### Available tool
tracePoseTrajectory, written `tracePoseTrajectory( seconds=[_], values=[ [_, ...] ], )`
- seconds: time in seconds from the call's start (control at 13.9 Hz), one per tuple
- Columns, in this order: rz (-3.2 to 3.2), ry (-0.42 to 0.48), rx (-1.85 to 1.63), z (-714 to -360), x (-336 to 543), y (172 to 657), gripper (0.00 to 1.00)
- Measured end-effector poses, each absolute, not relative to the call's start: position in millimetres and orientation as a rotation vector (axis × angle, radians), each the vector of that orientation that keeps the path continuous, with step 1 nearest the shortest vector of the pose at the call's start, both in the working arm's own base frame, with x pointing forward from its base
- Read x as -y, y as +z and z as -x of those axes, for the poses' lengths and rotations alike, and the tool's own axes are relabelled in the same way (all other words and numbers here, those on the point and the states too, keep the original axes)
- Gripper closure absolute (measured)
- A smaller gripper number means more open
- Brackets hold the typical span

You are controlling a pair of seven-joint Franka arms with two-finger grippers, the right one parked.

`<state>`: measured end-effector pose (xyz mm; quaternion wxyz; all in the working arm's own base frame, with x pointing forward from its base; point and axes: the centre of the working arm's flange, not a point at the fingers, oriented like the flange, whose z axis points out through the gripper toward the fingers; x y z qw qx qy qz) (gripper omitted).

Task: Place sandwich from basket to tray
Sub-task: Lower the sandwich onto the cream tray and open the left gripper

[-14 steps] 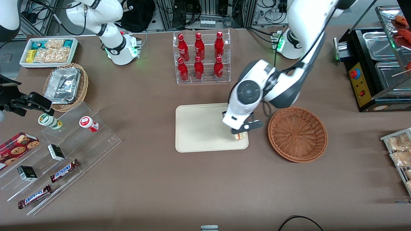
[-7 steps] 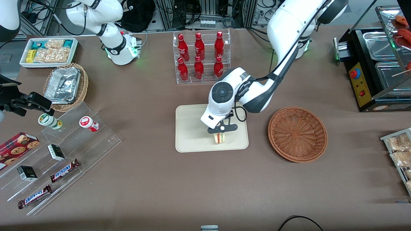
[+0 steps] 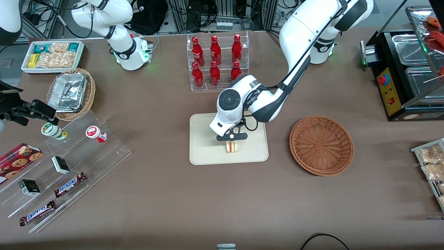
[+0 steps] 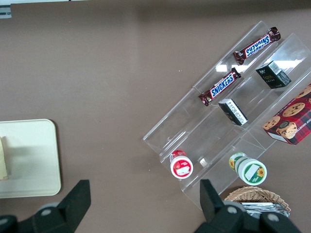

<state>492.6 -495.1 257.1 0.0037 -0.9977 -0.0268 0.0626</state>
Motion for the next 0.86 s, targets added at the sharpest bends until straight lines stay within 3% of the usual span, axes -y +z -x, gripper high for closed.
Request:
tracePoseTrajectory(
  seconds=[0.14,0.5,0.72,0.86],
  values=[
    [3.121,0.208,0.069,-487.1,499.5,251.0,0.82],
    [3.118,0.203,0.061,-486.5,502.8,257.5,0.36],
    [3.096,0.175,0.092,-494.1,493.3,309.5,0.05],
    [3.079,0.134,0.172,-506.1,468.7,363.4,0.00]
  ],
)
